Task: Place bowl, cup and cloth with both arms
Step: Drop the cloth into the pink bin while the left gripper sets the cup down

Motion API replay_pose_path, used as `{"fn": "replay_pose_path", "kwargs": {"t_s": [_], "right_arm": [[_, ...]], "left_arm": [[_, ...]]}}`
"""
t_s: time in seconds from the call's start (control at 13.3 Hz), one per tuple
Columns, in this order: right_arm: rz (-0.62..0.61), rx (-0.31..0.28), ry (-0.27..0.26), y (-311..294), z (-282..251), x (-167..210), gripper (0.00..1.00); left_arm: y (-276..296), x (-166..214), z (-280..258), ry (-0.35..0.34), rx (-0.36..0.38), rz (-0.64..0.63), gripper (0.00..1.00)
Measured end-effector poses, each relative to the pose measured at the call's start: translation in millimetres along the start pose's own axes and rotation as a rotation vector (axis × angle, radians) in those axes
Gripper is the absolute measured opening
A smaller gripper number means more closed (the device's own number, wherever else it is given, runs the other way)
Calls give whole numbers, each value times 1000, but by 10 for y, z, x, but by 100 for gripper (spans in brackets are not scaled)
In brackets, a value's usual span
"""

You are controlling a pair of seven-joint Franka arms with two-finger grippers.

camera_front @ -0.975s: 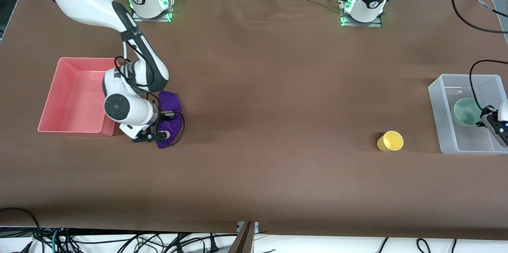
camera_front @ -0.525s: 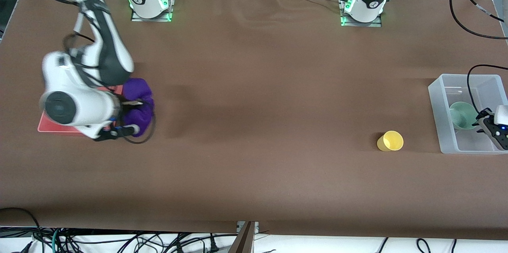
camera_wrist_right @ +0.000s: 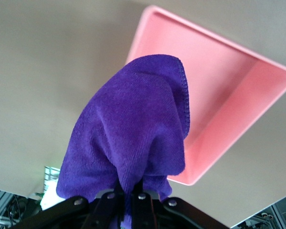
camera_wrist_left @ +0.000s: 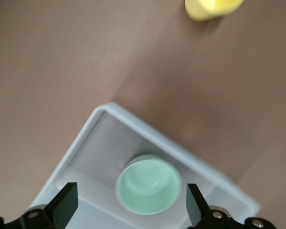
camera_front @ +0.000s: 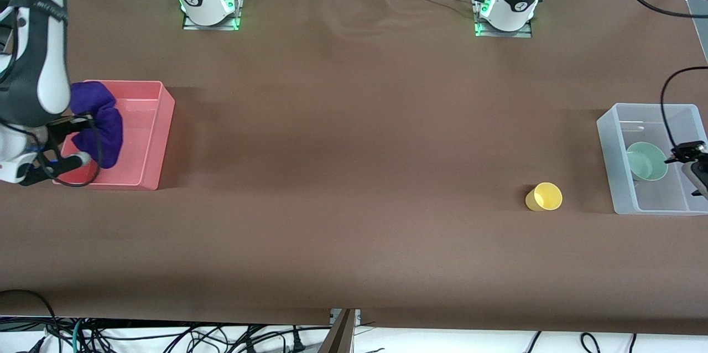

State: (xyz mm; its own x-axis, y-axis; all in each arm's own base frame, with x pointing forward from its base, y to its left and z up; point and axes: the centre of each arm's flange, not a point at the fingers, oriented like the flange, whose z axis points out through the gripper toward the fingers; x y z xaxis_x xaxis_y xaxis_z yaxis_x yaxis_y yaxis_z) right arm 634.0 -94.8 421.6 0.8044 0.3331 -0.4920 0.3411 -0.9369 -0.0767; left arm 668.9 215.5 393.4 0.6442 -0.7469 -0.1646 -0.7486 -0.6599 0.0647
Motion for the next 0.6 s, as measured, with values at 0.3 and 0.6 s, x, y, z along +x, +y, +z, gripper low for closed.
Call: {"fn": "replay_pose_path", "kwargs": {"t_s": [0.3, 0.6], "right_arm": [[5, 21, -55, 237, 829, 195, 7], [7, 14, -51, 332, 1596, 306, 7]], "left_arm": [[435, 700, 528, 28, -180, -326, 100], [514, 1058, 1223, 48, -310, -595, 98]]}}
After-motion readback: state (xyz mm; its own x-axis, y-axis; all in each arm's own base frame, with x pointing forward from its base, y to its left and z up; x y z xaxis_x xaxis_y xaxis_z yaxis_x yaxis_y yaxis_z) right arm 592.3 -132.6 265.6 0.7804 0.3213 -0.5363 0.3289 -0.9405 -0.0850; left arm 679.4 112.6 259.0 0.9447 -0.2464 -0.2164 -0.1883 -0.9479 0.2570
